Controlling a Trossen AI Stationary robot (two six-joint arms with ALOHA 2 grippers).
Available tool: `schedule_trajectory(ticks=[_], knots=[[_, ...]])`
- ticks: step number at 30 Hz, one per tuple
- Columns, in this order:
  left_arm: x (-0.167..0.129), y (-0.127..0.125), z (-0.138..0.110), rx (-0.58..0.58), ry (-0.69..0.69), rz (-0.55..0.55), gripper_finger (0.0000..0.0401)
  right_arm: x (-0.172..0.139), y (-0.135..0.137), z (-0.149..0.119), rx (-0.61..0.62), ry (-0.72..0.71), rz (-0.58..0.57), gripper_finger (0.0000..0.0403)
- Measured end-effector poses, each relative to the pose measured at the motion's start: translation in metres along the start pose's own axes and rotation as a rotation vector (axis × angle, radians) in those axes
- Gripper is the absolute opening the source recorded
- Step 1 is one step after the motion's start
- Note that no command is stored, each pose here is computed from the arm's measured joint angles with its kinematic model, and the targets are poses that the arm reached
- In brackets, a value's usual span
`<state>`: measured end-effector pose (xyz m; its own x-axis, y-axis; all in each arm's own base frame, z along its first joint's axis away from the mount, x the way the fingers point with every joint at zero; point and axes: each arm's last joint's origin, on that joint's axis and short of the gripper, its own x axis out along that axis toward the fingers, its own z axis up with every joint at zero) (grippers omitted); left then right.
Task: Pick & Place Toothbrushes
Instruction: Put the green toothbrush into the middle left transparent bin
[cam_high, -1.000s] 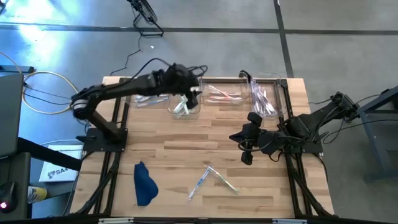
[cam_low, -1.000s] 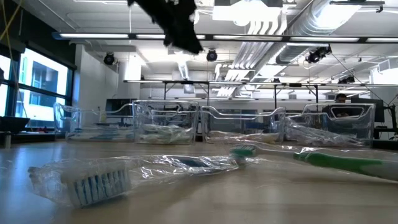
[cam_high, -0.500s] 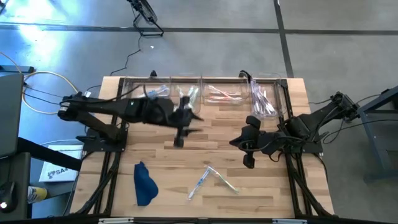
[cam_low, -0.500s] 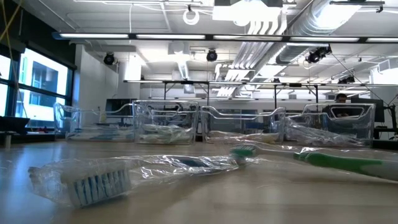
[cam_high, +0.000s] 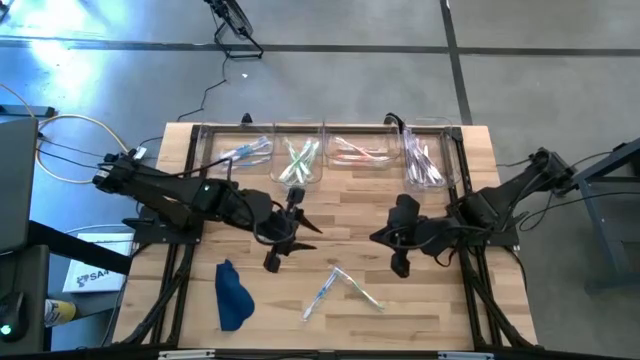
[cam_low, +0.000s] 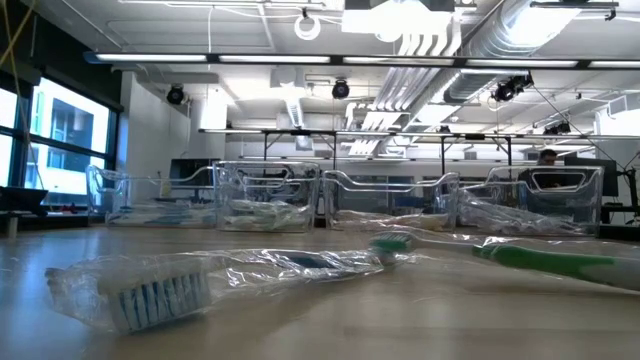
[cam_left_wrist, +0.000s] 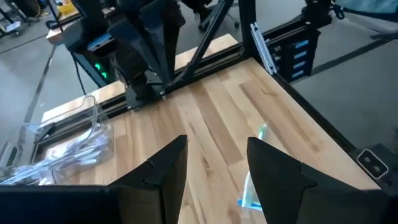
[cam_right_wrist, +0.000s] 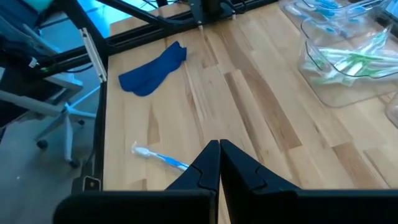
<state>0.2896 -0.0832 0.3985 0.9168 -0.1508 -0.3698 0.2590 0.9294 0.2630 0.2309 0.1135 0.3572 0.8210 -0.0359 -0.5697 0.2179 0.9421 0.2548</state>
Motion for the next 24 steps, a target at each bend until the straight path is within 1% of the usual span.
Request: schedule_trajectory(ticks=[5, 8, 11, 13, 18, 21, 24], knots=[[0.0, 0.002, 0.0, 0.014, 0.004, 0.023, 0.0161, 0.012, 0.006, -0.001, 0.008, -0.002, 0.001, 0.0003], [0.0, 0.003, 0.0, 0.011, 0.006, 0.056, 0.0161, 0.024, 0.01, -0.006, -0.013, 0.029, -0.012, 0.0003], [0.0, 0.003, 0.001, 0.004, -0.001, 0.057, 0.0161, 0.036, 0.013, -0.011, -0.024, 0.057, -0.033, 0.0003], [0.0, 0.002, 0.001, 0.027, -0.005, 0.058, 0.0161, 0.043, 0.015, -0.015, -0.009, 0.078, -0.042, 0.0003], [-0.001, -0.006, 0.006, 0.132, -0.036, 0.039, 0.0161, 0.058, 0.019, -0.022, 0.023, 0.135, -0.037, 0.0003], [-0.002, -0.012, 0.007, 0.151, -0.045, 0.016, 0.0161, 0.064, 0.022, -0.026, 0.042, 0.177, -0.012, 0.0003], [-0.002, -0.012, 0.008, 0.152, -0.05, 0.016, 0.0161, 0.068, 0.024, -0.03, 0.068, 0.233, 0.029, 0.0003]])
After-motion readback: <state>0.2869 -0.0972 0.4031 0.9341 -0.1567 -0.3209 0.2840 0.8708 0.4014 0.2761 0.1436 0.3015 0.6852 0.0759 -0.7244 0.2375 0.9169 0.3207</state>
